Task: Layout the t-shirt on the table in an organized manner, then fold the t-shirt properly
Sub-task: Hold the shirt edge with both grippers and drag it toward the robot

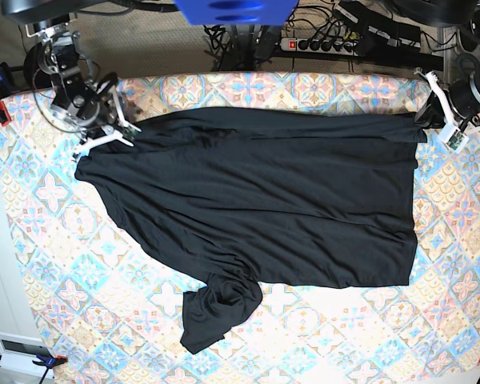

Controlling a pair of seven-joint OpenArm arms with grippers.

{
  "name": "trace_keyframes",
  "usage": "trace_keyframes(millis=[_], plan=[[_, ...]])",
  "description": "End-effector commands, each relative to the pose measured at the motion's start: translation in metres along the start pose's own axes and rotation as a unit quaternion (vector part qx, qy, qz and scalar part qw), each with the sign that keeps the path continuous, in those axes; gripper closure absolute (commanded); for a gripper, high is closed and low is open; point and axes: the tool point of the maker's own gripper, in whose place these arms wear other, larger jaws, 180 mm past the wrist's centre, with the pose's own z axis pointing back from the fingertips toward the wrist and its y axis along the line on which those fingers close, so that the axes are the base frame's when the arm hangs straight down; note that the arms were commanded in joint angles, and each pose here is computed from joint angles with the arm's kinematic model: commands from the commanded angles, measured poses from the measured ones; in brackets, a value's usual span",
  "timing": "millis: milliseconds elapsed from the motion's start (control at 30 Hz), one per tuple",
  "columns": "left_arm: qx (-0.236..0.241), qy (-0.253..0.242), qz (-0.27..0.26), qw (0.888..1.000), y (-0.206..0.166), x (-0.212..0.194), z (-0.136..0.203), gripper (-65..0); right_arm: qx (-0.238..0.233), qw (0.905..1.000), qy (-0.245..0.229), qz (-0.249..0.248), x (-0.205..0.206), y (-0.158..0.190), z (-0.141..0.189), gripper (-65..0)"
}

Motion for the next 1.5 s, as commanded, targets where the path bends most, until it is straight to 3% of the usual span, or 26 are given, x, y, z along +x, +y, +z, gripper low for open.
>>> trace_keyframes(millis=[0, 600, 767, 933, 1100, 1467], plan=[[0.005, -0.011, -0.01, 1.0, 0.004, 0.008, 0.004, 0.0, -0.022, 0.9997, 0.002, 0.004, -0.003, -0.013, 0.009, 0.0], [0.014, 0.042, -0.006, 0.999, 0.008, -0.022, 0.022, 0.0, -0.012, 0.9999, 0.01, 0.003, -0.021, 0.018, 0.036, 0.0], [0.069, -0.004, 0.027, 0.997, 0.03, -0.012, 0.041, 0.0, -0.018, 0.9998, 0.001, 0.006, -0.015, 0.014, 0.039, 0.0], [0.068, -0.072, 0.05, 0.994, 0.035, 0.015, 0.041, 0.0, -0.022, 0.9997, 0.004, 0.005, -0.016, 0.011, 0.039, 0.0], [0.084, -0.136, 0.073, 0.984, 0.044, 0.038, 0.036, 0.0, -0.045, 0.9989, -0.007, 0.004, -0.005, -0.009, 0.04, 0.0], [0.113, -0.086, 0.212, 0.967, 0.094, -0.008, -0.013, 0.0, -0.112, 0.9936, -0.009, -0.004, 0.013, -0.07, 0.044, 0.0]])
